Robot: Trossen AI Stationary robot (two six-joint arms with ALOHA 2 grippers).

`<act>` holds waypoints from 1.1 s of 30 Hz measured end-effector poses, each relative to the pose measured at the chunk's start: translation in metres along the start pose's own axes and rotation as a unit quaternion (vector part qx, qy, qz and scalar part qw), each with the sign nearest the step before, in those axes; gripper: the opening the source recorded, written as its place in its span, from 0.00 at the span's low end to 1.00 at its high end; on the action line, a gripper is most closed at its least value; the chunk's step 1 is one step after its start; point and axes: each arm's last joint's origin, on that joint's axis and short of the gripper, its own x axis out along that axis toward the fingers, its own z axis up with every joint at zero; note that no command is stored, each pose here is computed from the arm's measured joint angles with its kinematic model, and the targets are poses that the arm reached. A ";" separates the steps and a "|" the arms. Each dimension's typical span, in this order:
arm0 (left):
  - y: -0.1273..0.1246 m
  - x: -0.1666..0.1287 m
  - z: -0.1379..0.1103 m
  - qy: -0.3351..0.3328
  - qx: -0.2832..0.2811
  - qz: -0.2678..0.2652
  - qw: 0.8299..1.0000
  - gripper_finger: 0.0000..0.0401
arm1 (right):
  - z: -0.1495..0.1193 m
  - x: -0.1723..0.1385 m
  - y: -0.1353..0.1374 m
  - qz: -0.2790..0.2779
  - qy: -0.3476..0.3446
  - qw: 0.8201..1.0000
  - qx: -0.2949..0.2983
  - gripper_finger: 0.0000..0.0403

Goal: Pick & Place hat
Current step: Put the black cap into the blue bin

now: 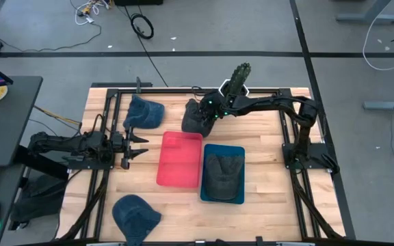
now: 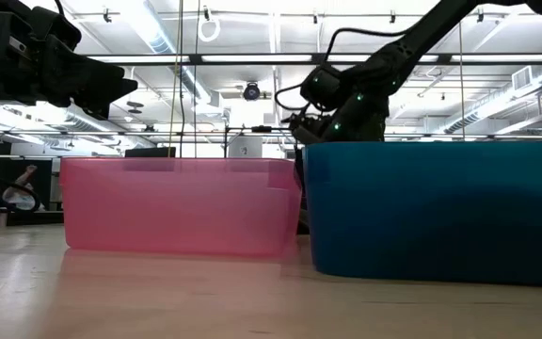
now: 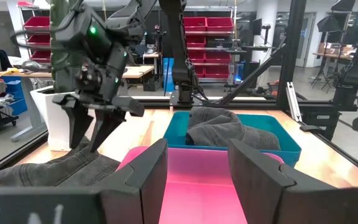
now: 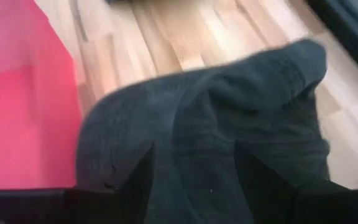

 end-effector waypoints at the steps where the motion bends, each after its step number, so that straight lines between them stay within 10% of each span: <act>1: 0.000 0.000 0.000 0.000 0.000 0.000 1.000 0.43 | -0.002 0.003 -0.001 -0.001 0.005 1.000 0.001 0.56; 10: 0.000 0.000 0.000 0.000 0.000 0.000 1.000 0.43 | -0.009 0.018 -0.007 -0.002 0.018 1.000 0.009 0.50; 19: 0.000 0.000 0.000 0.000 0.000 0.000 1.000 0.43 | -0.006 0.018 -0.016 0.014 -0.002 1.000 0.015 0.05; 33: 0.000 0.000 0.000 0.000 0.000 0.000 1.000 0.43 | 0.062 -0.035 0.011 0.024 -0.123 0.990 -0.067 0.01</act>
